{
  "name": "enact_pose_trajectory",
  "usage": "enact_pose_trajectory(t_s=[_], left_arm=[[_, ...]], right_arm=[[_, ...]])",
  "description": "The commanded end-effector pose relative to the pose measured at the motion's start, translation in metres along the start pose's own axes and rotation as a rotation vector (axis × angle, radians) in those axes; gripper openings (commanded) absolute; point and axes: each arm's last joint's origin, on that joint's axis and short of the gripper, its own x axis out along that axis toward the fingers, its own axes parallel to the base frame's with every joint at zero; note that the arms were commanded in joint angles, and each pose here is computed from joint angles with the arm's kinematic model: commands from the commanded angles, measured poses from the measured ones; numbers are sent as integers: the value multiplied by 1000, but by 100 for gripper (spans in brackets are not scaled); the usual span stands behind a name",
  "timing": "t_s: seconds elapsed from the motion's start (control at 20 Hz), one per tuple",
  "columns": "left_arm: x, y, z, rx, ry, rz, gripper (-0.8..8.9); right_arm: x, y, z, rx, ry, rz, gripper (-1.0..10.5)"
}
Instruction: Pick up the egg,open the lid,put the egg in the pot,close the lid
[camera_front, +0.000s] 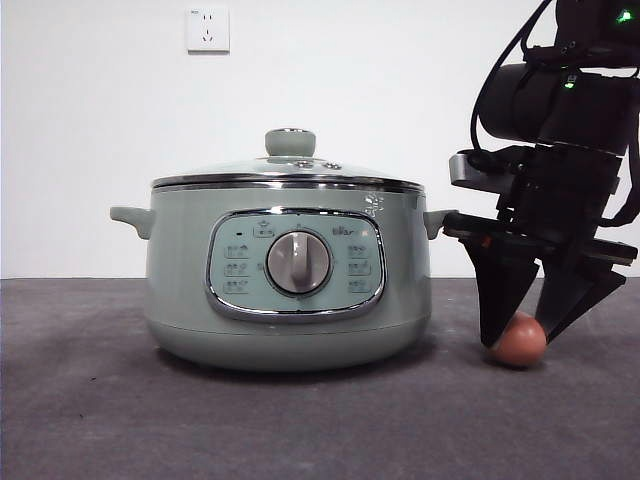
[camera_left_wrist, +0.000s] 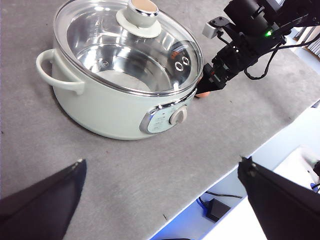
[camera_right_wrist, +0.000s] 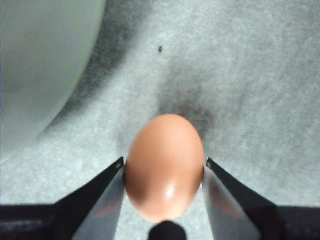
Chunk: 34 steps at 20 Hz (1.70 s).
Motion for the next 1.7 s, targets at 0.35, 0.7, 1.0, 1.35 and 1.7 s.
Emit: enact_pose_trajectory(t_s=[0.35, 0.7, 1.0, 1.35, 1.7], left_arm=[[9, 8, 17, 26, -45, 5, 724], [47, 25, 65, 42, -39, -43, 724], [109, 22, 122, 130, 10, 35, 724], [203, 11, 154, 200, 84, 49, 724], [258, 16, 139, 210, 143, 64, 724]], right_arm=[[-62, 6, -7, -17, -132, -1, -13], [-160, 16, -42, -51, -428, 7, -13], [-198, 19, -71, -63, -541, 12, -13], [-209, 20, -84, -64, -556, 13, -13], [-209, 20, -85, -64, -553, 13, -13]])
